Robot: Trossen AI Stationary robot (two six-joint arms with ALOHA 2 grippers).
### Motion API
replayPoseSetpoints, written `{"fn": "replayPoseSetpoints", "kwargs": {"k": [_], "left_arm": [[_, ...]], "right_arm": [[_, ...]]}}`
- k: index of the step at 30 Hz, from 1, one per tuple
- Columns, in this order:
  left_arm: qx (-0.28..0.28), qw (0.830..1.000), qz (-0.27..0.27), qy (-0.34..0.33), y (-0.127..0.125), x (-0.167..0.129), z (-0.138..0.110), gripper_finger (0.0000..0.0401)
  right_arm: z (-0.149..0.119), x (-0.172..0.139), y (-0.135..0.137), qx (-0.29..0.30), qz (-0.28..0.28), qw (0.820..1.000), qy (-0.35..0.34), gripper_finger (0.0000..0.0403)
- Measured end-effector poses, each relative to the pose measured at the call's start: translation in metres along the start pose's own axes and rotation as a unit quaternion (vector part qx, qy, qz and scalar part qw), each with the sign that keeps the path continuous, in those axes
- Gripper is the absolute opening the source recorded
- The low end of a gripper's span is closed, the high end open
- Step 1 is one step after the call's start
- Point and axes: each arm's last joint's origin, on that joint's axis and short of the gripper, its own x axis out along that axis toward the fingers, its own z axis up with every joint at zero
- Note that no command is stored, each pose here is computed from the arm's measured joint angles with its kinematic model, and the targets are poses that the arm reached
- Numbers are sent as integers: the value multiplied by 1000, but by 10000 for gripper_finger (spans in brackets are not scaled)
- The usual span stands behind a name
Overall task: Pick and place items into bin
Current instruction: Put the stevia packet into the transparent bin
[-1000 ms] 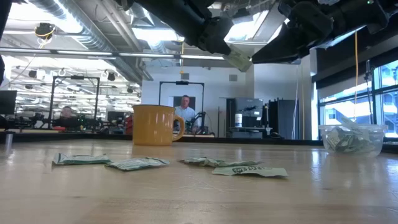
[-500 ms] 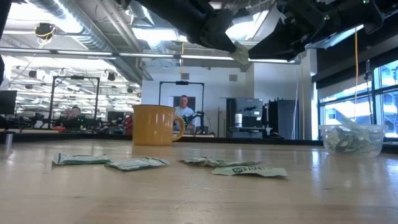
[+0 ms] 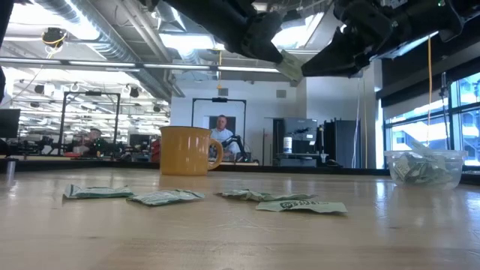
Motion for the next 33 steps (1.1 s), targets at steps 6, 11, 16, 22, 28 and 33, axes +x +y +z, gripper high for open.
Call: {"fn": "replayPoseSetpoints", "kwargs": {"k": [6, 11, 16, 22, 28, 33], "left_arm": [[0, 1000, -9, -2, -1, 0, 0, 3], [-7, 1000, -14, -4, -1, 0, 0, 3], [-7, 1000, -14, -4, -1, 0, 0, 3], [-10, 1000, -13, -6, -1, 0, 1, 3], [-9, 1000, -13, -6, -1, 0, 1, 3], [6, 1000, -13, -4, -1, 0, 0, 17]], "right_arm": [[4, 0, 0, -4, 2, 1000, -20, 113], [4, 0, 0, -4, 2, 1000, -20, 106], [4, 0, 1, -4, 22, 1000, -19, 76], [4, 0, 2, -7, 26, 999, -18, 24], [4, 0, 2, -5, 25, 1000, -18, 9], [4, 0, 2, -2, 25, 1000, -18, 3]]}}
